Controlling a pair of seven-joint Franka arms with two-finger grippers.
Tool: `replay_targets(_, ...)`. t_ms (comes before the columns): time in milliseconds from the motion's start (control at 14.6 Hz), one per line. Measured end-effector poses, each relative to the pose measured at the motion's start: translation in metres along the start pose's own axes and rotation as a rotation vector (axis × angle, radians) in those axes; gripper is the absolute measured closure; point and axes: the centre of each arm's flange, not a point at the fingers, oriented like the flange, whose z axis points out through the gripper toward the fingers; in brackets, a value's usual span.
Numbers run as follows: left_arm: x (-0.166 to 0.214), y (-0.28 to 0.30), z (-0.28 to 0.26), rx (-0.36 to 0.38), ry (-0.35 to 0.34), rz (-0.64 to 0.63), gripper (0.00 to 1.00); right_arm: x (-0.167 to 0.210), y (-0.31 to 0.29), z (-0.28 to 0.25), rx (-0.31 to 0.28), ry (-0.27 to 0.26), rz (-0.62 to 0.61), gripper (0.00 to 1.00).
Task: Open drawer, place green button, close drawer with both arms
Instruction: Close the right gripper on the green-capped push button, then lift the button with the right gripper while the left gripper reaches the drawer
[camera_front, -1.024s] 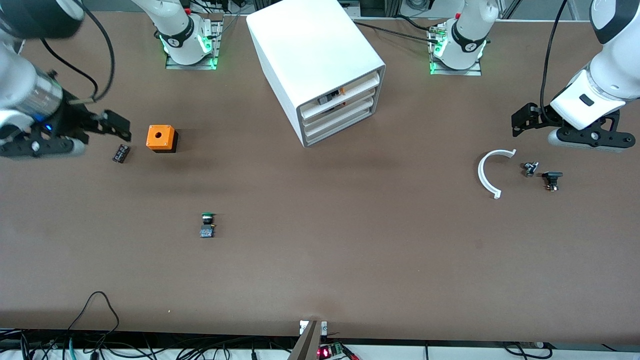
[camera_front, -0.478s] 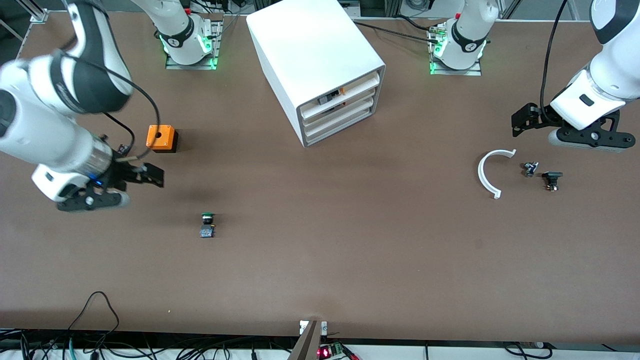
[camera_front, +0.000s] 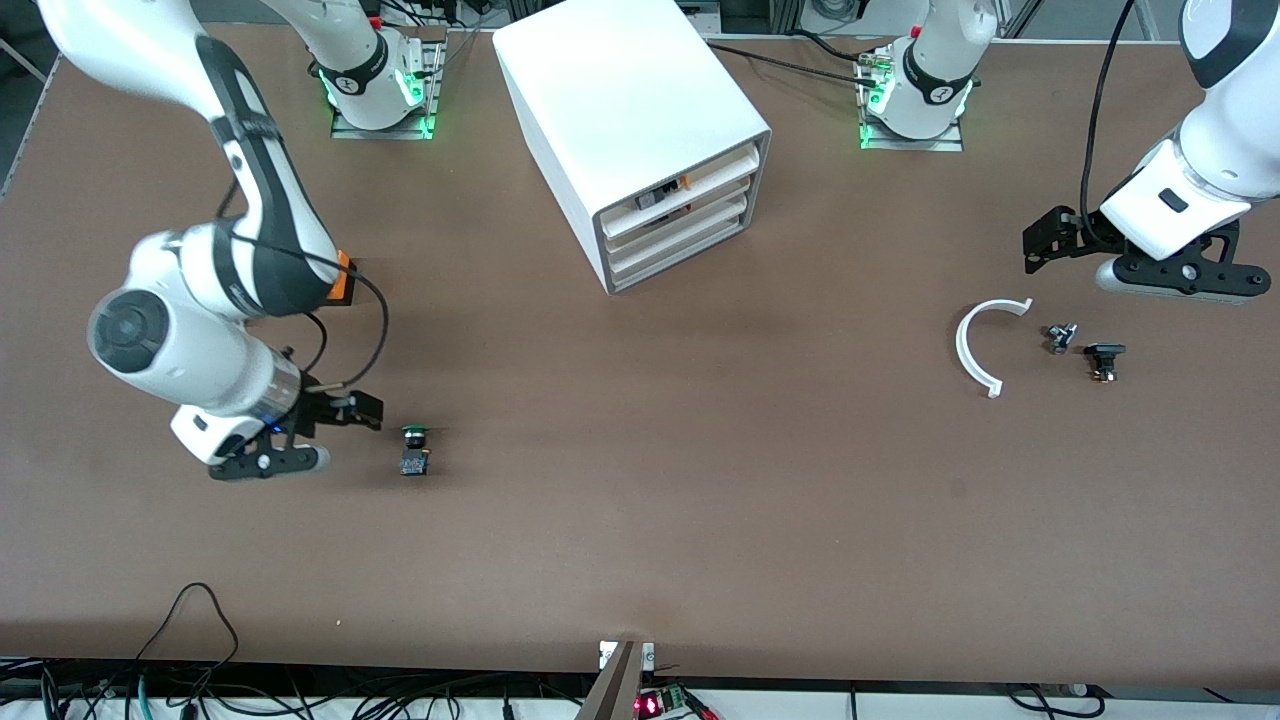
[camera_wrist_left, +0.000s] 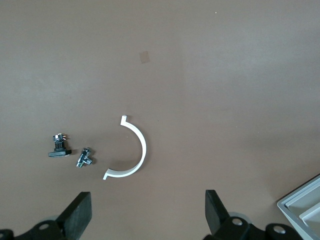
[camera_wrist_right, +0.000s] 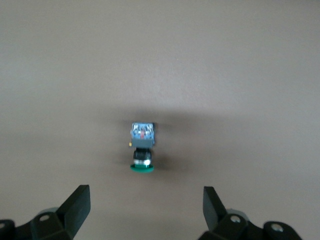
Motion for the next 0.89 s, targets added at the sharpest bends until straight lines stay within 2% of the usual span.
replay_targets(410,-0.001,0.004,0.002,-0.013,-0.018,0.003,0.00,0.010,-0.017,0.078,0.017,0.070,-0.021,0.00)
replay_targets(683,-0.011,0.027,0.029,-0.180,-0.197,0.005,0.00,0.008,-0.017,0.119,0.021,0.078,-0.020,0.00)
replay_targets(888,-0.003,0.055,0.062,-0.334,-0.280,0.066,0.00,0.006,-0.016,0.142,0.023,0.080,-0.018,0.00)
